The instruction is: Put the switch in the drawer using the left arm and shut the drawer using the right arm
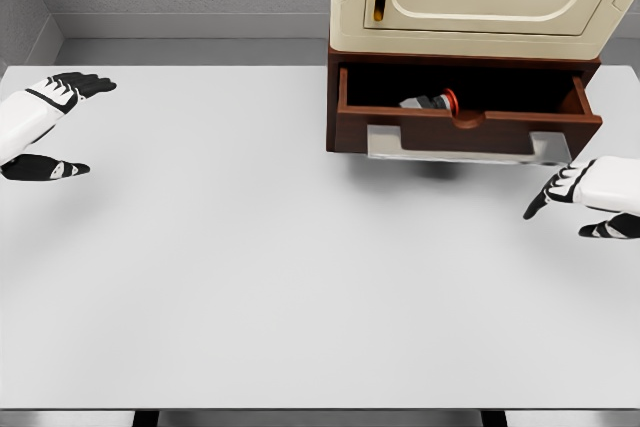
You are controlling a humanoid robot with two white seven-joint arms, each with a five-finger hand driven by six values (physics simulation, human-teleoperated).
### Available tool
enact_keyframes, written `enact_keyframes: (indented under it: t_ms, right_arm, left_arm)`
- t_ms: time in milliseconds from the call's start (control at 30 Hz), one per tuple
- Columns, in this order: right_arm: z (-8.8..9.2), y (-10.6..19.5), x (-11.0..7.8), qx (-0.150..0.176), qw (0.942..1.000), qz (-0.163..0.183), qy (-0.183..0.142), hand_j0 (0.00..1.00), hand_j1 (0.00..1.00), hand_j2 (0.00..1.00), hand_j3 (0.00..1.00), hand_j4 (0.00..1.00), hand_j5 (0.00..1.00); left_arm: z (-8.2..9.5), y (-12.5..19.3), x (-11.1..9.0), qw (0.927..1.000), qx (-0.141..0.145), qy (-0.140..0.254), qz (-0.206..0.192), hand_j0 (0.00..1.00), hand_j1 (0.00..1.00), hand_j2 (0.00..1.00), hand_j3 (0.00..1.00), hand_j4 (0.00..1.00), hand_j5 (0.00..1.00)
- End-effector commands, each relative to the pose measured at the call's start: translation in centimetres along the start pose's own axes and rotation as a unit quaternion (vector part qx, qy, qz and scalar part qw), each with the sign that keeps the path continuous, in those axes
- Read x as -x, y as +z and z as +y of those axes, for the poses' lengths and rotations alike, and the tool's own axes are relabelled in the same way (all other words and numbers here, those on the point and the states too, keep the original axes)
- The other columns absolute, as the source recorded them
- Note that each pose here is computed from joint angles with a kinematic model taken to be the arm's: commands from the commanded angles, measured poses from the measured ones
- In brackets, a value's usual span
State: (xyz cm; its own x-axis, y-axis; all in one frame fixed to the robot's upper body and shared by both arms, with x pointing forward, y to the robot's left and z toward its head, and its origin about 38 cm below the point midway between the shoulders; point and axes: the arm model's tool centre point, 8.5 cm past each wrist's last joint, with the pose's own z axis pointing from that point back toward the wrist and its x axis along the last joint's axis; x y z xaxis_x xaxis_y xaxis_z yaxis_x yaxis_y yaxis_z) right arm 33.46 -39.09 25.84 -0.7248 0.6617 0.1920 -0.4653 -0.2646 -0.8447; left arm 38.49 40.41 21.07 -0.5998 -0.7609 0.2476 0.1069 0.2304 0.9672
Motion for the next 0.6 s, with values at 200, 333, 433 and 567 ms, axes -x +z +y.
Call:
enact_keyframes:
  t_ms: [200,333,433,567]
  right_arm:
    - [0.4,-0.3,-0.5,0.042,0.9956,-0.048,-0.068,0.75,0.75,0.75,0.75,0.75,0.75]
    - [1.1,0.5,1.6,0.049,0.9945,-0.019,-0.09,0.75,0.75,0.75,0.75,0.75,0.75]
    - [1.3,1.6,3.4,0.066,0.9906,0.002,-0.12,0.75,0.75,0.75,0.75,0.75,0.75]
    - [1.9,2.7,5.1,0.08,0.9853,0.024,-0.149,0.75,0.75,0.75,0.75,0.75,0.75]
  left_arm:
    - [-0.2,0.0,0.0,1.0,0.001,0.004,0.0,1.0,1.0,1.0,1.0,1.0,1.0]
    - [-0.2,0.0,0.0,1.0,0.001,0.004,0.001,1.0,1.0,1.0,1.0,1.0,1.0]
    - [-0.2,0.0,0.0,1.0,0.001,0.005,0.0,1.0,1.0,1.0,1.0,1.0,1.0]
    - [-0.2,0.0,0.0,1.0,0.001,0.004,0.0,1.0,1.0,1.0,1.0,1.0,1.0]
